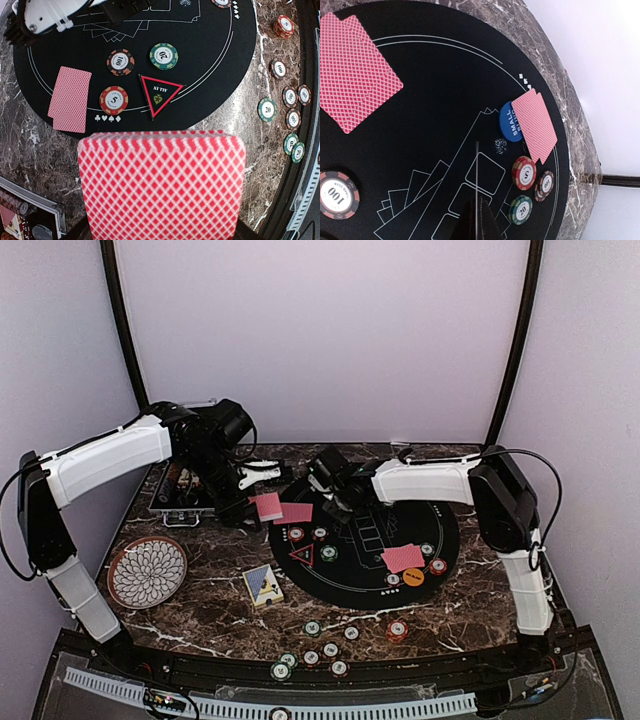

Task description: Distribute texas hold em gaming equipment

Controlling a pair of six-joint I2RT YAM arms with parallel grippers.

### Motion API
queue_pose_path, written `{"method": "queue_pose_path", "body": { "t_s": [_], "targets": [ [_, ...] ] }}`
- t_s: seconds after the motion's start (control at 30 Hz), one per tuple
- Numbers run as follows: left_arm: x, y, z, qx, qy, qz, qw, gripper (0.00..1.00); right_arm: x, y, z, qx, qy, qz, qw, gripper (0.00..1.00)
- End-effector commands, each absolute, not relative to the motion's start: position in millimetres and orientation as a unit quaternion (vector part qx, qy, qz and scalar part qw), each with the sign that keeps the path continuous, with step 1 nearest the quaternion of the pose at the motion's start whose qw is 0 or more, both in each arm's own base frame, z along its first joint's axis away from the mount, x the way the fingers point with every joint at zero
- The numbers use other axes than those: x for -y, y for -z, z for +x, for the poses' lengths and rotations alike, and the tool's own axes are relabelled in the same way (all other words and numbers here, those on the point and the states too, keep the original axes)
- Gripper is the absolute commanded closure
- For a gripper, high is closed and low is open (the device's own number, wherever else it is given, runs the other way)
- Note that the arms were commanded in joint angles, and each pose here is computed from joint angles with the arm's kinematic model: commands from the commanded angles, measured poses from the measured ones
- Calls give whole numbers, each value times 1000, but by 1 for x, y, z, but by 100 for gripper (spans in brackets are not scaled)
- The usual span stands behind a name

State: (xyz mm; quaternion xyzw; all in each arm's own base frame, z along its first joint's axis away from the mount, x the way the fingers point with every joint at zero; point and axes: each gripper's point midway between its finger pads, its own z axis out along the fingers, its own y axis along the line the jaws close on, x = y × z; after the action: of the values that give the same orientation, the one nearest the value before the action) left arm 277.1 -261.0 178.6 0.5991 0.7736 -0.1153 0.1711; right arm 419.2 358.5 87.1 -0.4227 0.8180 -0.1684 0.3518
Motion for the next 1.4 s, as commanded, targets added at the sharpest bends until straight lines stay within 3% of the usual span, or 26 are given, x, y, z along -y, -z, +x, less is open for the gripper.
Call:
{"method": "queue_pose_path", "body": {
  "t_s": [0.0,0.2,0.33,0.8,0.93,1.2,1.37],
  "targets": [
    [258,-198,268,-767,128,600,188,100,-379,-91,421,-804,160,-431,376,94],
    [258,-196,269,-767,126,601,186,100,-386,-73,401,-800,156,-452,362,89],
    [258,-196,270,-767,126,601,187,100,-385,-66,390,-800,154,-459,355,79],
    [259,-198,270,-767,128,600,187,100,-369,-61,360,-826,105,-445,329,61],
    [258,-198,270,-768,128,600,186,100,-363,-59,350,-837,84,-438,317,51],
    [259,-198,269,-767,129,600,186,100,-339,-90,366,-908,-101,-285,291,38],
    [259,-199,270,-767,130,599,187,100,-321,-84,374,-932,-204,-190,230,36]
  ]
}}
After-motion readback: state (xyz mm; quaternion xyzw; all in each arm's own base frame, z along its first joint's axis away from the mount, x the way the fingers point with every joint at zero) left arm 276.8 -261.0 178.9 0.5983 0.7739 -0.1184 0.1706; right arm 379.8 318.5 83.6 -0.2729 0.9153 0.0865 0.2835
